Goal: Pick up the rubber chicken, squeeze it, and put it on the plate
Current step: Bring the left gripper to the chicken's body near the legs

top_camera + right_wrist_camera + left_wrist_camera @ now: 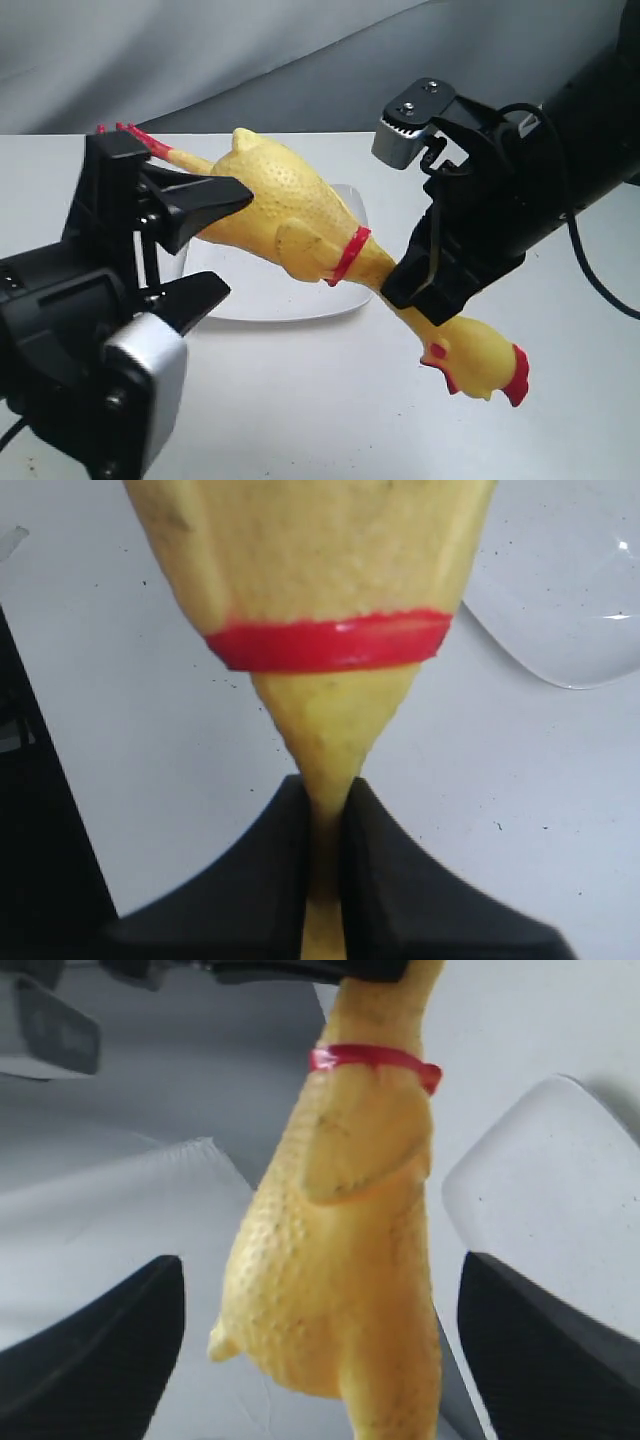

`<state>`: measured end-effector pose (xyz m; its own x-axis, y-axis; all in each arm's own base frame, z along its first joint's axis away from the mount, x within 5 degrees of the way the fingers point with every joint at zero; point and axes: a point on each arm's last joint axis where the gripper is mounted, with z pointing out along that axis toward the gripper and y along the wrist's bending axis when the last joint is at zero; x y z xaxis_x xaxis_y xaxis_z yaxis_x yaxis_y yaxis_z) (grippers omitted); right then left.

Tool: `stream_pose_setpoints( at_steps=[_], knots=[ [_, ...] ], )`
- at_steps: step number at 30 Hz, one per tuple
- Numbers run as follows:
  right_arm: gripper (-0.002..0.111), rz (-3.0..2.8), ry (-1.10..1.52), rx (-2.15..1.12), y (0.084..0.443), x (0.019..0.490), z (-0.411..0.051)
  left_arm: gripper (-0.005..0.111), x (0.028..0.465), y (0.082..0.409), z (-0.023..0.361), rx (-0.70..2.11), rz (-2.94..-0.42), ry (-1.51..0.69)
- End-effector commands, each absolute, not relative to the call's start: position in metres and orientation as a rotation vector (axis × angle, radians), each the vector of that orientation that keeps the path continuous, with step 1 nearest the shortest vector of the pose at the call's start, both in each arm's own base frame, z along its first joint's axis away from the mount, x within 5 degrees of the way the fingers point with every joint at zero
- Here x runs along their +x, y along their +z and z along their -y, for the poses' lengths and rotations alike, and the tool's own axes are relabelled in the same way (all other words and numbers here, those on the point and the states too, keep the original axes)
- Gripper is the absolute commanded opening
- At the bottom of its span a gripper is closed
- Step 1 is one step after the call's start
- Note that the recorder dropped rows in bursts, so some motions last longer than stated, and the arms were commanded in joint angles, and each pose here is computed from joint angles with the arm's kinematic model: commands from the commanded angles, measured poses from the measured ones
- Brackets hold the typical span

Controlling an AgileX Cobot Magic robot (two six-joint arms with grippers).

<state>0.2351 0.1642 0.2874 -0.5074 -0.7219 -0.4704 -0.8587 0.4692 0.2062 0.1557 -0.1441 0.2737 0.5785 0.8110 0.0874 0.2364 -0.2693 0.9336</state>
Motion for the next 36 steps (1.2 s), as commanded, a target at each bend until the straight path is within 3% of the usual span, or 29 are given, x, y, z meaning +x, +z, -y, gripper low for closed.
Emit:
stream_pose_setpoints(
  at_steps=[1, 12, 21, 23, 27, 28, 36],
  knots=[
    [0.000, -2.380, 0.678, -1.334, 0.291, 0.232, -0.168, 0.072, 0.163, 0.262, 0.150, 1.859, -0.872, 0.814],
    [0.000, -2.358, 0.763, -1.392, 0.293, 0.226, -0.171, 0.072, 0.173, 0.273, 0.162, 1.831, -0.873, 0.822],
    [0.000, -2.334, 0.813, -1.404, 0.295, 0.224, -0.173, 0.069, 0.182, 0.252, 0.171, 1.919, -0.900, 0.829],
    [0.000, -2.334, 0.813, -1.404, 0.295, 0.224, -0.173, 0.059, 0.185, 0.247, 0.171, 1.930, -0.917, 0.856],
    [0.000, -2.331, 0.802, -1.411, 0.294, 0.225, -0.173, 0.008, 0.191, 0.249, 0.163, 1.889, -0.977, 0.978],
    [0.000, -2.331, 0.802, -1.411, 0.294, 0.225, -0.173, 0.001, 0.192, 0.250, 0.161, 1.871, -0.997, 1.007],
    [0.000, -2.326, 0.791, -1.402, 0.294, 0.226, -0.173, 0.000, 0.192, 0.250, 0.162, 1.854, -1.020, 0.978]
  ],
)
